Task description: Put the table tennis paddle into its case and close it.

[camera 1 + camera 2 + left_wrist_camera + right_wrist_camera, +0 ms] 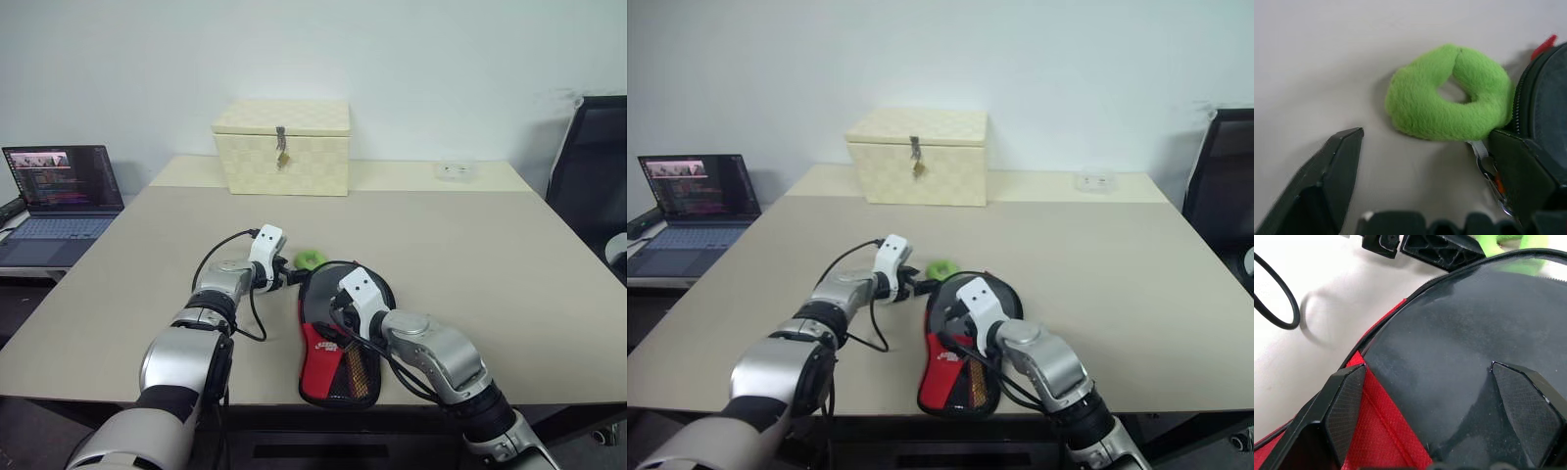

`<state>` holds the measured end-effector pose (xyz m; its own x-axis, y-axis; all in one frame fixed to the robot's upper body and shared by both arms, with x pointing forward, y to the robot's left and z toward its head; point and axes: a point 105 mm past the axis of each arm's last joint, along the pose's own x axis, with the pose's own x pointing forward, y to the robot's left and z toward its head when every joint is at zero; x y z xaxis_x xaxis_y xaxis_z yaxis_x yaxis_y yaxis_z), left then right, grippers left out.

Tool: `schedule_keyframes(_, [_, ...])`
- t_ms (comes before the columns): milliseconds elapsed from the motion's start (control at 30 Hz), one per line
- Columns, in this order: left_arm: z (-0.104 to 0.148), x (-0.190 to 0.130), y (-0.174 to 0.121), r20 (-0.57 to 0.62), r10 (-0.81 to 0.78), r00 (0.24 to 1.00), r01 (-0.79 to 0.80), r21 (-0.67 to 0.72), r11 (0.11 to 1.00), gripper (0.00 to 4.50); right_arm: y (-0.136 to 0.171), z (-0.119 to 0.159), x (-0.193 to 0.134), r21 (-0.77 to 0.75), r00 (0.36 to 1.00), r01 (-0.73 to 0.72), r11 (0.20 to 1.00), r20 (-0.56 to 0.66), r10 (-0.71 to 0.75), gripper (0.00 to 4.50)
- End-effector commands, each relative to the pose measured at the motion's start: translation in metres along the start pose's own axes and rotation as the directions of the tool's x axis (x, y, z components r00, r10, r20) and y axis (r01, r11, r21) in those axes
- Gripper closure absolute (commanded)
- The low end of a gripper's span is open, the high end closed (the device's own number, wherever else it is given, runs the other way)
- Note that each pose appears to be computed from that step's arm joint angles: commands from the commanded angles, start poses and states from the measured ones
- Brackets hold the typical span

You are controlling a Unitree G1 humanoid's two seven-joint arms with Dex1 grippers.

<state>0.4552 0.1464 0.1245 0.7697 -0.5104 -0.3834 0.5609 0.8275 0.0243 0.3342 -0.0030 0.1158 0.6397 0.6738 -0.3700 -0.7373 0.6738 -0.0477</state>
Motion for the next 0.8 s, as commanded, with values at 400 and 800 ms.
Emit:
schedule_keyframes(400, [0.015, 0.013, -0.013, 0.061, 0.023, 0.998, -0.022, -0.011, 1.000, 4.49, 0.000, -0.001, -0.009, -0.007, 1.000, 0.017, 1.000, -0.008, -0.017, 0.00])
schedule_keyframes(800, [0.012, 0.012, -0.010, 0.050, 0.039, 0.998, -0.039, -0.009, 0.999, 4.49, -0.040, -0.031, 0.007, -0.082, 0.981, 0.159, 0.984, -0.099, -0.167, 0.00])
